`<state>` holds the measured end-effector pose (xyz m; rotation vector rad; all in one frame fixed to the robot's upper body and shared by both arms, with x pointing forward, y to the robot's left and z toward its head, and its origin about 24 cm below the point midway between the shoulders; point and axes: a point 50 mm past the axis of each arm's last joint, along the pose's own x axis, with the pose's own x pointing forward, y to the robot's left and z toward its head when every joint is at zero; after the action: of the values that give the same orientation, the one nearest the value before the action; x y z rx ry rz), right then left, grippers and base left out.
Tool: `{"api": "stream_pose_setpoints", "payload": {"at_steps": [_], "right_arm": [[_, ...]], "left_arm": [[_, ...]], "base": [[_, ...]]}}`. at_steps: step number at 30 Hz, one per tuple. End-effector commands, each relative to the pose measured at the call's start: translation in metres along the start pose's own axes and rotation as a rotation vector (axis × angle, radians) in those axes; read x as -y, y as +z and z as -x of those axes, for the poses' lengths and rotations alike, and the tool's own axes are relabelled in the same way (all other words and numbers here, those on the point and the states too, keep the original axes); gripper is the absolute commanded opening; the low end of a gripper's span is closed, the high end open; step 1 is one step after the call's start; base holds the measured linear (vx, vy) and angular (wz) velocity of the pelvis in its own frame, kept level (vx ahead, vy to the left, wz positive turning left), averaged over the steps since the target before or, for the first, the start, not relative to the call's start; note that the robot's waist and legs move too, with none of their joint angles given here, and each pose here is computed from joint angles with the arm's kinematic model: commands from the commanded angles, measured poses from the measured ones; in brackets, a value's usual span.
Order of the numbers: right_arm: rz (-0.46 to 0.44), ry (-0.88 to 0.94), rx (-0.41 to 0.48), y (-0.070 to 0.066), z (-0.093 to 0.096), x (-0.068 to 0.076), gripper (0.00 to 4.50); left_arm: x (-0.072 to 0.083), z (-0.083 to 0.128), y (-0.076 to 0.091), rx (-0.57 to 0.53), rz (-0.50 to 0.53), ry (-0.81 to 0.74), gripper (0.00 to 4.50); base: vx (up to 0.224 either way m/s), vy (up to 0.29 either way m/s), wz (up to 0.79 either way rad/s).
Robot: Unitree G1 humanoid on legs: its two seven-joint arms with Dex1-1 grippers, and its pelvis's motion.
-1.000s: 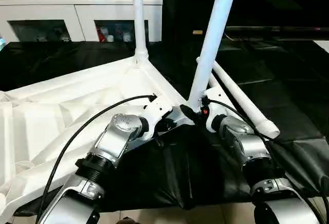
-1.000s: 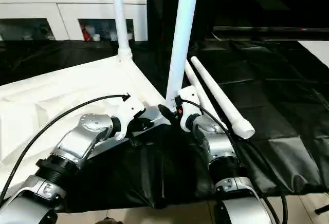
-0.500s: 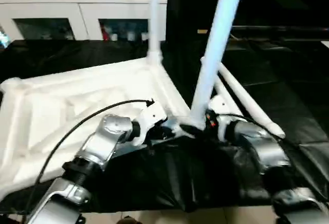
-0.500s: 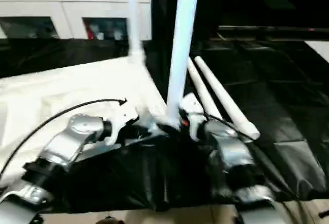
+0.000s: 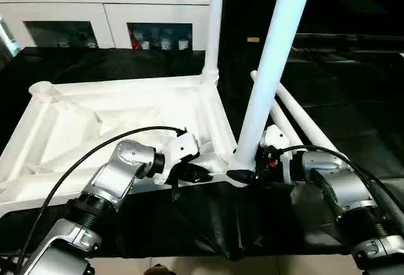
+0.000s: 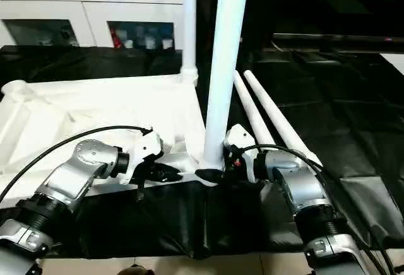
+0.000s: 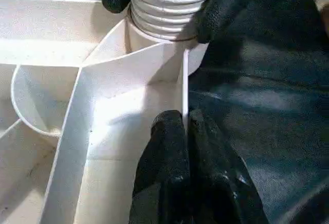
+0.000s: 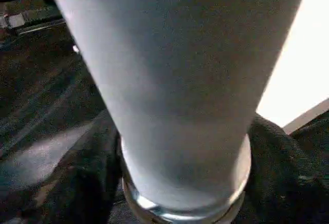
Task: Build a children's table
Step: Rotate leg to tighten
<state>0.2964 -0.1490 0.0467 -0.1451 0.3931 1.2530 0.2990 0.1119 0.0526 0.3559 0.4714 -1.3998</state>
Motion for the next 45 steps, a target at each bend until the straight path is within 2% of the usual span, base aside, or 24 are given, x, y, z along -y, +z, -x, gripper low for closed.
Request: {"api": "stream_pose_setpoints", "payload": {"at_steps": [1, 5, 7, 10, 13, 14, 15, 18, 20, 22, 23, 26, 29, 32, 33, 35, 43, 45], "right_arm": [[0.008, 0.152, 0.008, 0.002, -0.017, -0.017, 2.93], [0.002, 0.140, 0.006, 0.000, -0.020, -0.019, 2.77], [-0.003, 0.075, 0.015, -0.001, -0.025, -0.016, 2.76], [-0.019, -0.075, 0.022, -0.003, -0.034, -0.006, 2.75], [-0.066, -0.276, 0.020, -0.006, -0.046, 0.006, 2.74], [-0.107, -0.377, 0.039, -0.005, -0.052, 0.012, 2.74], [-0.111, -0.385, 0.041, -0.005, -0.053, 0.012, 2.74], [-0.178, -0.525, 0.073, 0.000, -0.066, 0.020, 2.74], [-0.189, -0.570, 0.107, 0.006, -0.073, 0.022, 2.74], [-0.201, -0.545, 0.137, 0.010, -0.075, 0.021, 2.74], [-0.203, -0.536, 0.143, 0.010, -0.075, 0.021, 3.43], [-0.210, -0.501, 0.159, 0.011, -0.074, 0.021, 3.50], [-0.156, -0.489, 0.150, 0.010, -0.066, 0.023, 3.86], [-0.118, -0.445, 0.146, 0.009, -0.059, 0.023, 3.86], [-0.066, -0.356, 0.127, 0.006, -0.052, 0.019, 3.86], [-0.033, -0.290, 0.108, 0.004, -0.046, 0.015, 3.86], [0.045, -0.057, 0.050, 0.000, -0.021, 0.003, 3.86], [0.053, -0.012, 0.043, 0.000, -0.017, 0.001, 3.59]], "left_arm": [[0.003, -0.007, 0.017, 0.051, -0.067, -0.021, 0.00], [0.002, -0.008, 0.018, 0.057, -0.069, -0.001, 0.00], [-0.002, -0.011, 0.020, 0.065, -0.072, 0.045, 0.00], [-0.007, -0.015, 0.024, 0.085, -0.061, 0.113, 0.00], [-0.012, -0.022, 0.030, 0.097, -0.050, 0.193, 0.00], [-0.015, -0.026, 0.033, 0.100, -0.040, 0.243, 0.00], [-0.015, -0.026, 0.033, 0.100, -0.039, 0.247, 0.00], [-0.020, -0.034, 0.042, 0.130, 0.000, 0.345, 0.00], [-0.021, -0.039, 0.047, 0.150, 0.017, 0.387, 0.00], [-0.019, -0.041, 0.048, 0.155, 0.011, 0.371, 0.00], [-0.018, -0.042, 0.048, 0.157, 0.010, 0.367, 0.00], [-0.016, -0.043, 0.048, 0.161, 0.001, 0.342, 0.00], [-0.011, -0.042, 0.044, 0.152, -0.015, 0.289, 0.00], [-0.010, -0.039, 0.041, 0.141, -0.022, 0.263, 0.00], [-0.009, -0.035, 0.038, 0.131, -0.032, 0.235, 0.00], [-0.009, -0.033, 0.036, 0.123, -0.040, 0.214, 0.00], [-0.009, -0.020, 0.028, 0.086, -0.068, 0.119, 0.00], [-0.009, -0.017, 0.026, 0.074, -0.072, 0.097, 0.00]], "base": [[0.000, 0.000, 0.00], [0.000, 0.000, 0.00], [0.000, 0.000, 0.00], [0.000, 0.000, 0.00], [0.000, 0.000, 0.00], [0.000, 0.000, 0.00], [0.000, 0.000, 0.00], [0.000, 0.000, 0.00], [0.000, 0.000, 0.00], [0.000, 0.000, 0.00], [0.000, 0.000, 0.00], [0.000, 0.000, 0.00], [0.000, 0.000, 0.00], [0.000, 0.000, 0.00], [0.000, 0.000, 0.00], [0.000, 0.000, 0.00], [0.000, 0.000, 0.00], [0.000, 0.000, 0.00]]}}
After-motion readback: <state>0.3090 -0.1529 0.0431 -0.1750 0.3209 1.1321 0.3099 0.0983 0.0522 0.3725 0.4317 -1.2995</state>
